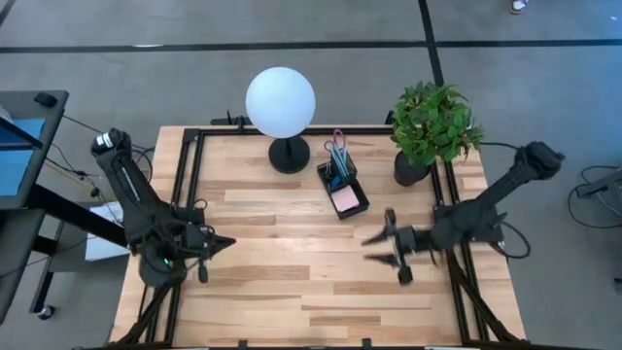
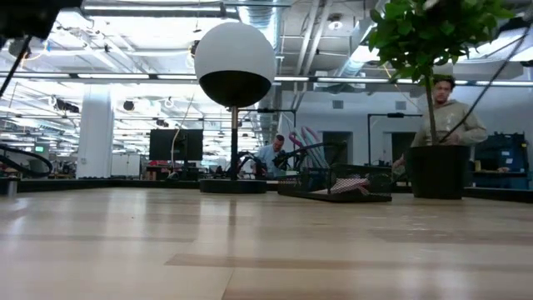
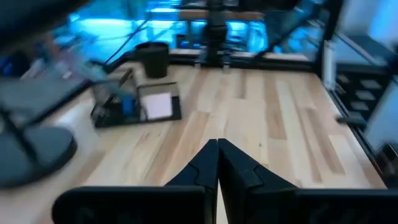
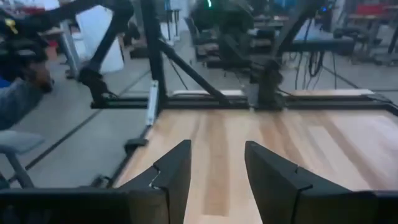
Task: Pick and place office supplies into organizer
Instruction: Return to Home Position
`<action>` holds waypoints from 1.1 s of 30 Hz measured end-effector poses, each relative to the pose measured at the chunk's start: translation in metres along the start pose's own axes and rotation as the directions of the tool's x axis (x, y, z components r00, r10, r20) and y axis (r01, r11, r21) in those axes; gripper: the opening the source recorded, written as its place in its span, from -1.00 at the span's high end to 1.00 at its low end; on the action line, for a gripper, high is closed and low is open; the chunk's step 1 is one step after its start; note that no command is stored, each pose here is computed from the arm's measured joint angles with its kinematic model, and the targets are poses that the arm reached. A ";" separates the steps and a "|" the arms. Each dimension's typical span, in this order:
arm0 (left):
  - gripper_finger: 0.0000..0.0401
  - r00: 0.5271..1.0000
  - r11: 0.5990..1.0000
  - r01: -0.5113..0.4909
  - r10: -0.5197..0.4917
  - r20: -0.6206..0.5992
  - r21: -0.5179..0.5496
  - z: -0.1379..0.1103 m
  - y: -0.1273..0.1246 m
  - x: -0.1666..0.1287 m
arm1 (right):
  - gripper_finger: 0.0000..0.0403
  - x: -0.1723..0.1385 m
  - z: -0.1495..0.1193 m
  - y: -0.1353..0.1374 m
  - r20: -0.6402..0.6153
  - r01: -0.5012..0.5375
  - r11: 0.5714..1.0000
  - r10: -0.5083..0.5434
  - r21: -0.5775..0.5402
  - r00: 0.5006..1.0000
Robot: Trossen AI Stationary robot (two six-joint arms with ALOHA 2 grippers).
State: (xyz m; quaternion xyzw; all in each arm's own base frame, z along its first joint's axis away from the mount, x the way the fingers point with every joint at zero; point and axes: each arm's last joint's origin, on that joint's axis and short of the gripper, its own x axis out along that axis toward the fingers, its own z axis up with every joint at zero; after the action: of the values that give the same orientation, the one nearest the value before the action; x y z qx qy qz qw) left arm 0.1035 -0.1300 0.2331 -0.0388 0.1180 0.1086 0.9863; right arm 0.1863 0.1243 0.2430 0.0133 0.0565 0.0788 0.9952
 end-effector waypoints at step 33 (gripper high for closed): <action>1.00 0.963 0.977 0.191 -0.205 0.174 0.097 -0.046 0.091 -0.010 | 0.28 -0.093 -0.076 -0.088 0.194 0.202 0.974 -0.219 0.103 0.956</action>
State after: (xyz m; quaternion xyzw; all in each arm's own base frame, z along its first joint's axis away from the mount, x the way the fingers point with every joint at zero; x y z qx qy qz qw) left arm 0.0635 -0.0477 0.1858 -0.0009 0.0266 0.0077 0.9996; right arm 0.0998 0.0241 0.1751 0.0559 -0.0415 -0.0316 0.9971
